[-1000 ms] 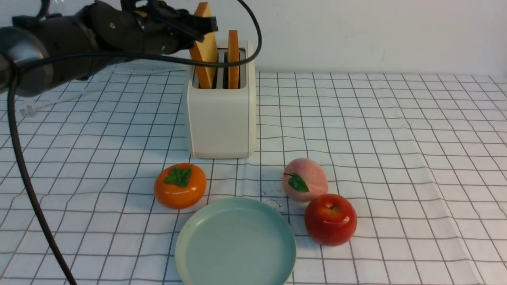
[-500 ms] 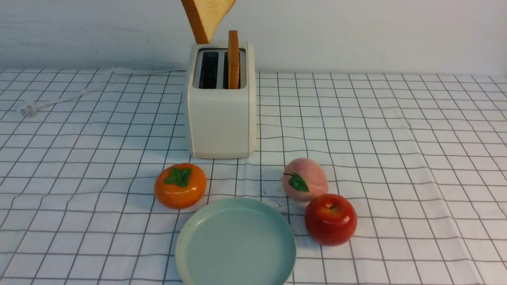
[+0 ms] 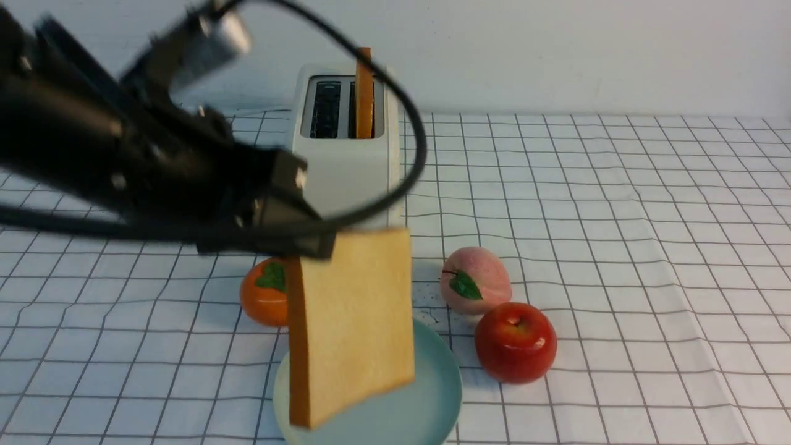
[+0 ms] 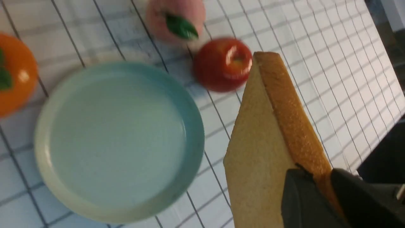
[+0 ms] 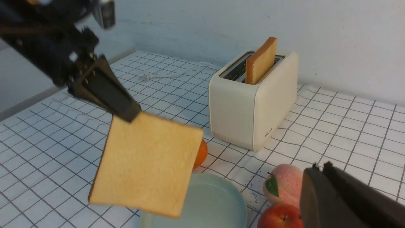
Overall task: Take toasted bread from bread machine on white checkered table place on plate.
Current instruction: 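Place the slice of bread on the plate with the left gripper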
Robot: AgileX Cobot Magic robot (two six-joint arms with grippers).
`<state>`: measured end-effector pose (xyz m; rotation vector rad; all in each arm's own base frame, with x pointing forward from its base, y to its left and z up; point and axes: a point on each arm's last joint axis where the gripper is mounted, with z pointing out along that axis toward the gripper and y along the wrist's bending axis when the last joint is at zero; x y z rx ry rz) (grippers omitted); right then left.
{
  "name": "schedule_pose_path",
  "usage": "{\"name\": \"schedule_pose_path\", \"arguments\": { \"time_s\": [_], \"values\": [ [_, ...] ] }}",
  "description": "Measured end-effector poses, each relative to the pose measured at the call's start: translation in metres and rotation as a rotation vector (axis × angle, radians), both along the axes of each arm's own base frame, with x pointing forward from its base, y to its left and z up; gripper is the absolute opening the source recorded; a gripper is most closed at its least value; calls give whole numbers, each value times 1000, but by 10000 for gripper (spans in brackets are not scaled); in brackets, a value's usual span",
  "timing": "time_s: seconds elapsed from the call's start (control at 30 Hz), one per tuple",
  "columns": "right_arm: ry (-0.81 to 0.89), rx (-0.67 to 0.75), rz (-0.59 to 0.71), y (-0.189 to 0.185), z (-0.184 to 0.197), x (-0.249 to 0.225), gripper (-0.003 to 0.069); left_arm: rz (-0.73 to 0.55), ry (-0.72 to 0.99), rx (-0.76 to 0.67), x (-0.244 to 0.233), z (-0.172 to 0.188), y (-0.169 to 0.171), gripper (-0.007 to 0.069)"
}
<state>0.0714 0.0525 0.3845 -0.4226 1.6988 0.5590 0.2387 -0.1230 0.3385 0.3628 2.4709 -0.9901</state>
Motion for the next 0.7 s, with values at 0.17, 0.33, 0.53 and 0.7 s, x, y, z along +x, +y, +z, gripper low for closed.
{"name": "schedule_pose_path", "arguments": {
  "time_s": [0.17,0.33,0.53,0.7],
  "values": [
    [7,3,5,0,0,-1,13,46,38,-87,2,-47,-4,81],
    [11,8,3,0,0,-1,13,98,55,-117,20,-72,-8,81],
    [15,8,7,1,-1,-1,13,102,118,-88,31,-96,-11,81],
    [17,8,9,1,-1,-1,13,103,147,-54,36,-110,-11,82]
  ]
}}
